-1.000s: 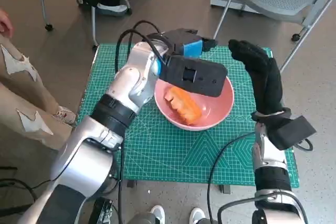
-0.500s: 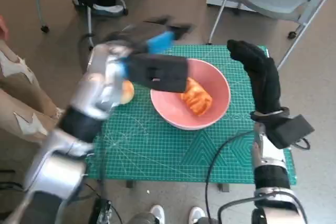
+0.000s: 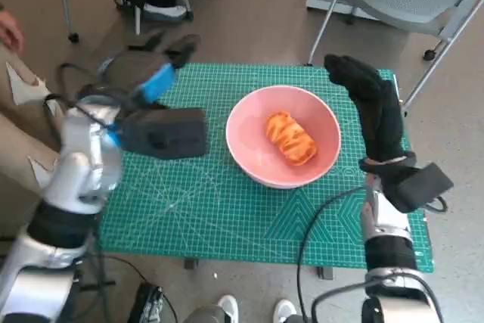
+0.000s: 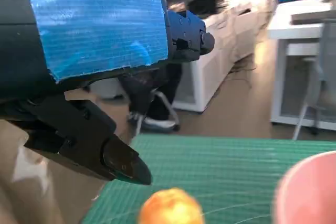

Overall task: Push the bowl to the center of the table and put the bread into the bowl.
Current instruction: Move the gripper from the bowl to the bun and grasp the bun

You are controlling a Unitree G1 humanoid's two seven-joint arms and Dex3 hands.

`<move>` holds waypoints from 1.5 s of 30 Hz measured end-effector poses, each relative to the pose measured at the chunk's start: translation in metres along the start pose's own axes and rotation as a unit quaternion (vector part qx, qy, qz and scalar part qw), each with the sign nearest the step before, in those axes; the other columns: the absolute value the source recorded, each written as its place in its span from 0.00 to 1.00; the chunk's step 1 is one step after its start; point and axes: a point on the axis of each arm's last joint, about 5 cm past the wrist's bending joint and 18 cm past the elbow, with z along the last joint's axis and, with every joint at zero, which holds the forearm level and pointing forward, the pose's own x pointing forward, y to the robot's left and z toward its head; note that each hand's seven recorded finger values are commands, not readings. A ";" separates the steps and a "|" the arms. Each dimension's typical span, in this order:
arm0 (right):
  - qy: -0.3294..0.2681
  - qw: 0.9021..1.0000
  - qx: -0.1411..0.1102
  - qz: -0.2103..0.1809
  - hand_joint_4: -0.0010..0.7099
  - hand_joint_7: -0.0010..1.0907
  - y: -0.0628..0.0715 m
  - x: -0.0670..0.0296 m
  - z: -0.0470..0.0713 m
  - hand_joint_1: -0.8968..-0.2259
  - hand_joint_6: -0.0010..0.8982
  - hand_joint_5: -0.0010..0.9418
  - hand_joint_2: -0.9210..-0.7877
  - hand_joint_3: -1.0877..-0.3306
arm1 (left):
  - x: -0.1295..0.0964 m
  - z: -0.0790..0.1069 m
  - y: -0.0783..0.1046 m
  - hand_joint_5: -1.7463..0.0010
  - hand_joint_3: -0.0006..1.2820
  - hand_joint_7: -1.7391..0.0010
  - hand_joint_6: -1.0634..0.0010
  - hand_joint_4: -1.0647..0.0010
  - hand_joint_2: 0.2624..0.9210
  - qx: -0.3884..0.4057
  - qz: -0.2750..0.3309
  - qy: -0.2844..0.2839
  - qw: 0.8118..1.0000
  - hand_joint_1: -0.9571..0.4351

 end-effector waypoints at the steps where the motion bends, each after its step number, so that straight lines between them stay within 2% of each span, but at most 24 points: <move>1: 0.000 1.000 0.001 0.001 0.23 0.42 0.000 0.0003 0.000 0.33 0.01 0.00 0.00 0.33 | -0.001 -0.001 0.000 1.00 0.05 0.99 0.83 1.00 0.80 -0.004 -0.002 -0.001 1.000 0.88; 12: 0.012 1.000 0.006 0.010 0.23 0.42 0.001 -0.0026 -0.004 0.32 0.01 0.00 0.00 0.34 | -0.009 -0.003 -0.003 1.00 0.03 1.00 0.83 1.00 0.71 -0.024 -0.026 -0.017 0.999 0.81; 27: 0.008 1.000 0.006 0.027 0.23 0.41 -0.004 0.0007 -0.002 0.31 0.01 0.00 0.00 0.33 | -0.008 -0.003 -0.011 1.00 0.01 1.00 0.86 1.00 0.65 -0.023 -0.072 -0.015 0.997 0.68; 36: 0.008 0.999 0.005 0.032 0.23 0.42 -0.006 0.0003 -0.002 0.31 0.01 0.00 0.00 0.33 | 0.004 -0.003 -0.023 1.00 0.00 1.00 0.87 1.00 0.64 -0.026 -0.127 0.003 0.992 0.63; 45: 0.008 0.999 0.005 0.031 0.23 0.42 -0.007 0.0004 -0.001 0.31 0.01 0.00 0.00 0.33 | 0.025 0.001 -0.033 1.00 0.00 1.00 0.87 1.00 0.64 -0.023 -0.171 0.032 0.984 0.63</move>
